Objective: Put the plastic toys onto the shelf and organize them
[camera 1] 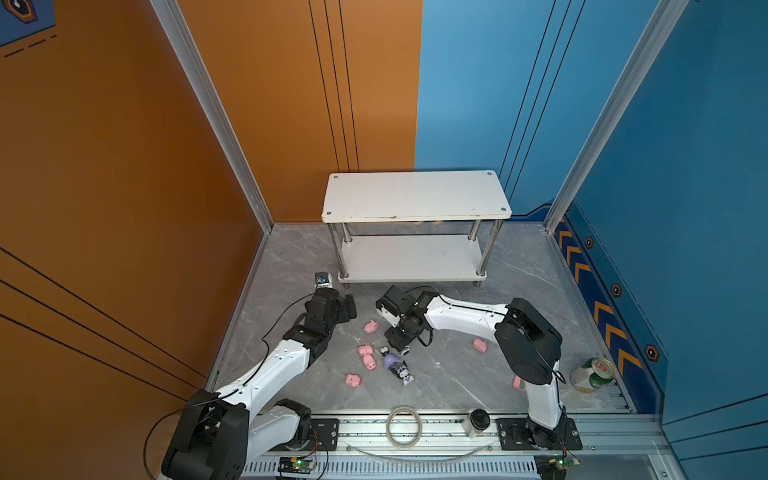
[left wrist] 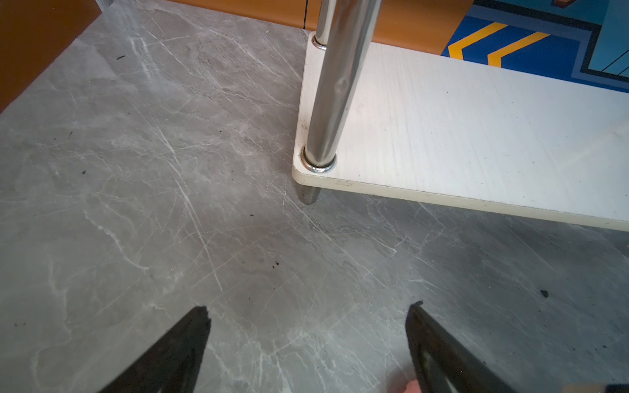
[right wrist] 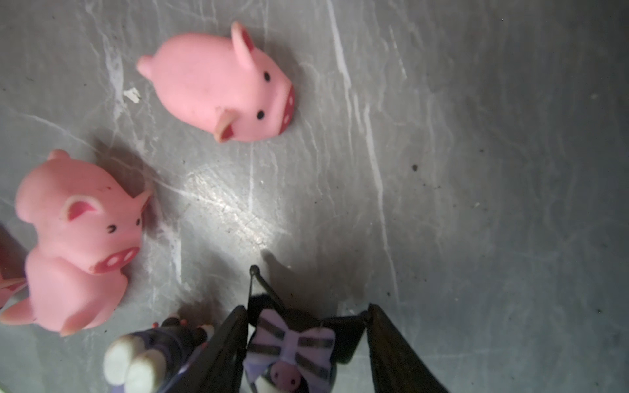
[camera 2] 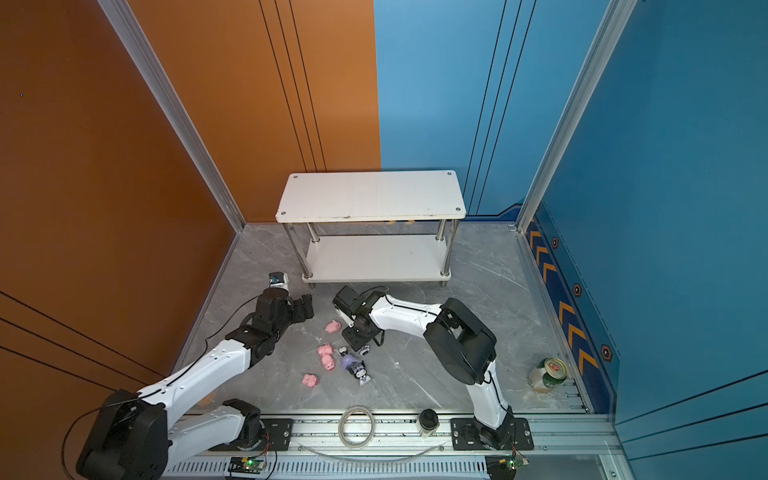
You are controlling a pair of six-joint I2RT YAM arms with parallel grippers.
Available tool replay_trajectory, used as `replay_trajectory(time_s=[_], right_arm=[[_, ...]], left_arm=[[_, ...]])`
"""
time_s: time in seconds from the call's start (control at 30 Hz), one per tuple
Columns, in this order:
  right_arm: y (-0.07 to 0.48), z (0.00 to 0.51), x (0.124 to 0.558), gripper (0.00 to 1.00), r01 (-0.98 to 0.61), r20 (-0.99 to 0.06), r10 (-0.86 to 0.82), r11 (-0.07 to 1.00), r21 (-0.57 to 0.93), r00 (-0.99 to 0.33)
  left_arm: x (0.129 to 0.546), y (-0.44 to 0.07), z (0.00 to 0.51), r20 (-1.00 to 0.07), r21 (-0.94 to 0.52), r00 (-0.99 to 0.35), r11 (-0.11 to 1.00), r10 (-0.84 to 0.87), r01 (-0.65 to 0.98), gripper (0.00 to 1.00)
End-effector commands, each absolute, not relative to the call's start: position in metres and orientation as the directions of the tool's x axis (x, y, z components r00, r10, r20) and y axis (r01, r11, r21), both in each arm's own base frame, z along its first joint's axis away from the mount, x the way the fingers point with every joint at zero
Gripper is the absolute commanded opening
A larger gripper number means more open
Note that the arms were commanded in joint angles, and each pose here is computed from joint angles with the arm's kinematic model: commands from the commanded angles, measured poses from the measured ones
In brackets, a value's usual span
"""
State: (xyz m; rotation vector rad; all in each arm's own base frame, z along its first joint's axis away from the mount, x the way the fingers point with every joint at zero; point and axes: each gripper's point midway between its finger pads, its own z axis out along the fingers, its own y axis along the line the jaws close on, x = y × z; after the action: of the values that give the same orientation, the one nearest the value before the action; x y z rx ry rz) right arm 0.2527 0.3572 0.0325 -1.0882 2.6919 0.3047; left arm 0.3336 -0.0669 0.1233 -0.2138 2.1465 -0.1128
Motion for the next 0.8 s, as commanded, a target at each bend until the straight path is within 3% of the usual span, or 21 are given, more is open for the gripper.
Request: replay_trajectory(time_s=[0.0, 0.1, 0.23, 0.4, 0.57, 0.77], right_arm=[[0.3499, 0.0253, 0.2543, 0.56, -0.695, -0.252, -0.659, 0.714, 0.089, -0.709], [0.351, 0.0228, 0.2546, 0.55, -0.693, -0.249, -0.658, 0.715, 0.089, -0.711], [0.3532, 0.0208, 0.2556, 0.63, -0.69, -0.246, -0.655, 0.719, 0.09, -0.715], [0.3542, 0.0201, 0.2543, 0.67, -0.69, -0.244, -0.657, 0.72, 0.079, -0.714], [0.3546, 0.0181, 0.2543, 0.53, -0.691, -0.244, -0.661, 0.72, 0.06, -0.71], [0.3516, 0.022, 0.2611, 0.45, -0.677, -0.262, -0.647, 0.735, 0.038, -0.716]], left_arm=[[0.3374, -0.0669, 0.1354, -0.828, -0.179, -0.521, 0.978, -0.208, -0.106, 0.92], [0.3376, -0.0668, 0.1342, -0.828, -0.175, -0.522, 0.979, -0.205, -0.107, 0.92], [0.3385, -0.0679, 0.1346, -0.827, -0.178, -0.523, 0.978, -0.206, -0.104, 0.92], [0.3384, -0.0661, 0.1314, -0.825, -0.171, -0.527, 0.979, -0.204, -0.112, 0.92], [0.339, -0.0661, 0.1306, -0.826, -0.168, -0.526, 0.979, -0.202, -0.112, 0.92], [0.3381, -0.0649, 0.1302, -0.827, -0.166, -0.526, 0.98, -0.2, -0.113, 0.92]])
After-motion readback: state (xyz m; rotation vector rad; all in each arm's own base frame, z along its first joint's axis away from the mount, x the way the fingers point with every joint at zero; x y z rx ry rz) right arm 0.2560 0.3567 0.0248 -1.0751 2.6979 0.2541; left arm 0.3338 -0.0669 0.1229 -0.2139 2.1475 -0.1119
